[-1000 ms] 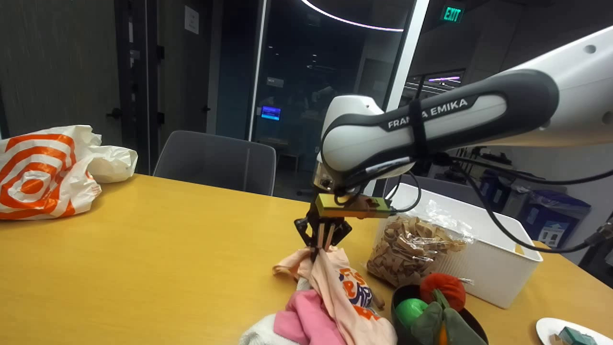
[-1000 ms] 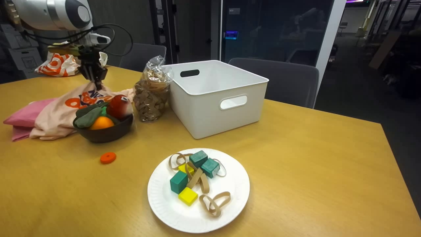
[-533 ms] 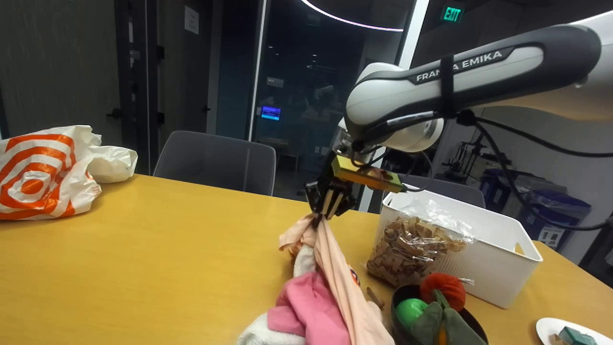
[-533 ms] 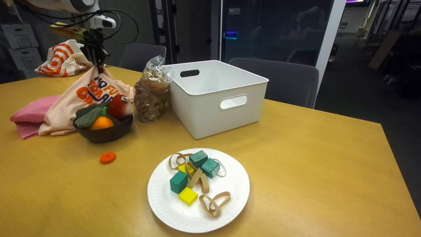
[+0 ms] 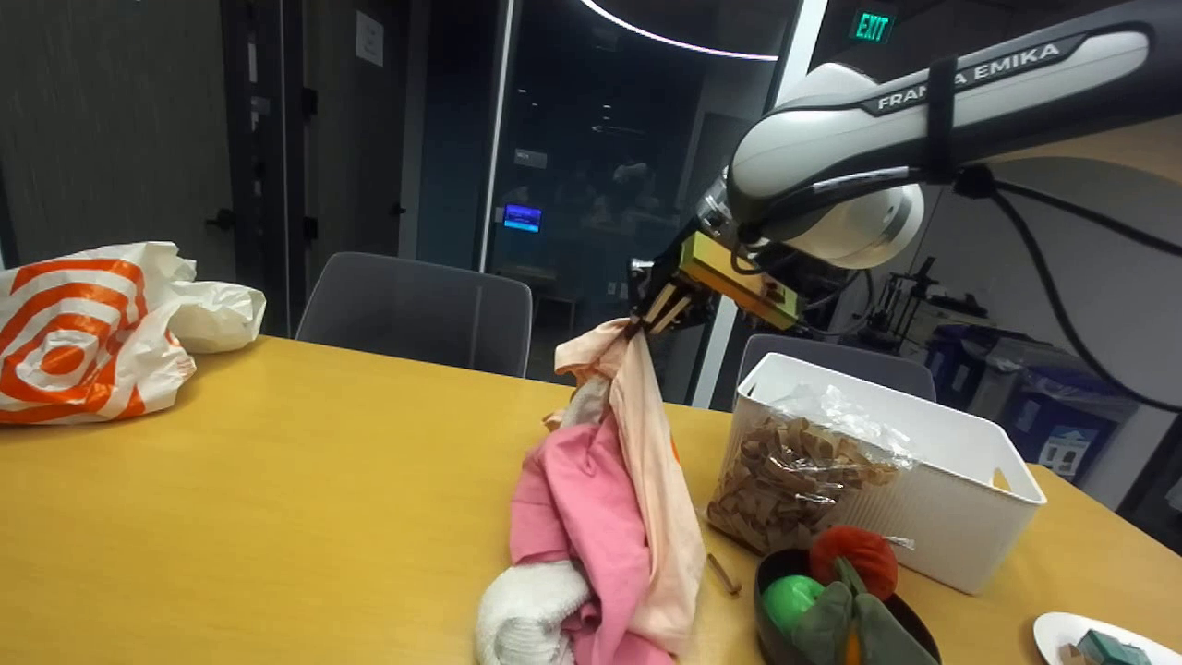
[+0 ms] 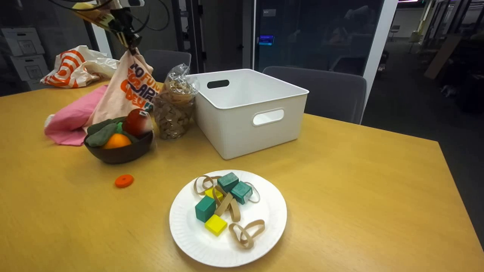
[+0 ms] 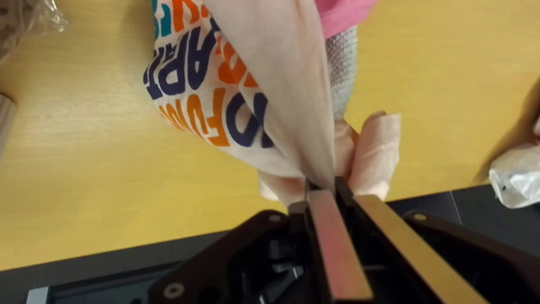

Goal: Pick up the cloths on the table and hang them around the white basket

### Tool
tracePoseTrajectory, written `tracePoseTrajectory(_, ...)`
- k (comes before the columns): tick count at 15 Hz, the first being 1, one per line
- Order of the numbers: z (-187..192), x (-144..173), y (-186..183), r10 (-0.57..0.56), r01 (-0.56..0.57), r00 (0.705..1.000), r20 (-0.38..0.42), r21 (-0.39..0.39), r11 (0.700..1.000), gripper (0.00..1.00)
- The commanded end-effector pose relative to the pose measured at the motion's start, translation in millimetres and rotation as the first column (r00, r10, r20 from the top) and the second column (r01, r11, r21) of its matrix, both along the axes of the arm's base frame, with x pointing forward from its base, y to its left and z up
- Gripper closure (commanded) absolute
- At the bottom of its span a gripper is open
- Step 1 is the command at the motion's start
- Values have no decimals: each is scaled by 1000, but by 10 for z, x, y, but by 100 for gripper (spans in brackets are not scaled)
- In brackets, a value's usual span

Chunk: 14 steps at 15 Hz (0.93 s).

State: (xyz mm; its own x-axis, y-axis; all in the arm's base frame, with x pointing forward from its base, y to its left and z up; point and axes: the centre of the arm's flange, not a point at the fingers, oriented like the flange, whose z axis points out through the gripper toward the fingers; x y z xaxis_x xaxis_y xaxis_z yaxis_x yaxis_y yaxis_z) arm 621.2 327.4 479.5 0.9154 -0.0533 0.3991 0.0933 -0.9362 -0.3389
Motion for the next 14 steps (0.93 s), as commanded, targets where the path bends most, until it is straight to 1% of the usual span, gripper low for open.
tracePoseTrajectory(1, 253, -160, -336, -60, 53, 991, 119, 58, 997, 91)
tracePoseTrajectory(2, 300, -162, -400, -82, 72, 985, 155, 67, 995, 91)
tracePoseTrajectory(3, 334, -163, -455, -82, 72, 982, 172, 60, 996, 91)
tracePoseTrajectory(4, 322, -152, -493, -69, 63, 983, 170, 43, 997, 91)
tracePoseTrajectory(5, 263, -125, -482, -53, 51, 987, 152, 18, 999, 90)
tracePoseTrajectory(6, 187, -117, -478, -26, 26, 993, 119, -5, 1000, 69)
tracePoseTrajectory(7, 75, -113, -432, 14, -11, 997, 78, -31, 999, 65)
tracePoseTrajectory(8, -68, -109, -348, 39, -37, 998, 48, -53, 998, 64)
tracePoseTrajectory(9, -198, -123, -277, 67, -66, 998, 13, -80, 995, 58)
tracePoseTrajectory(10, -349, -137, -168, 99, -99, 995, -9, -98, 990, 49)
tracePoseTrajectory(12, -620, -134, 49, 138, -135, 990, 12, -140, 981, 33)
tracePoseTrajectory(14, -902, -81, 256, 156, -146, 987, 33, -203, 968, 18)
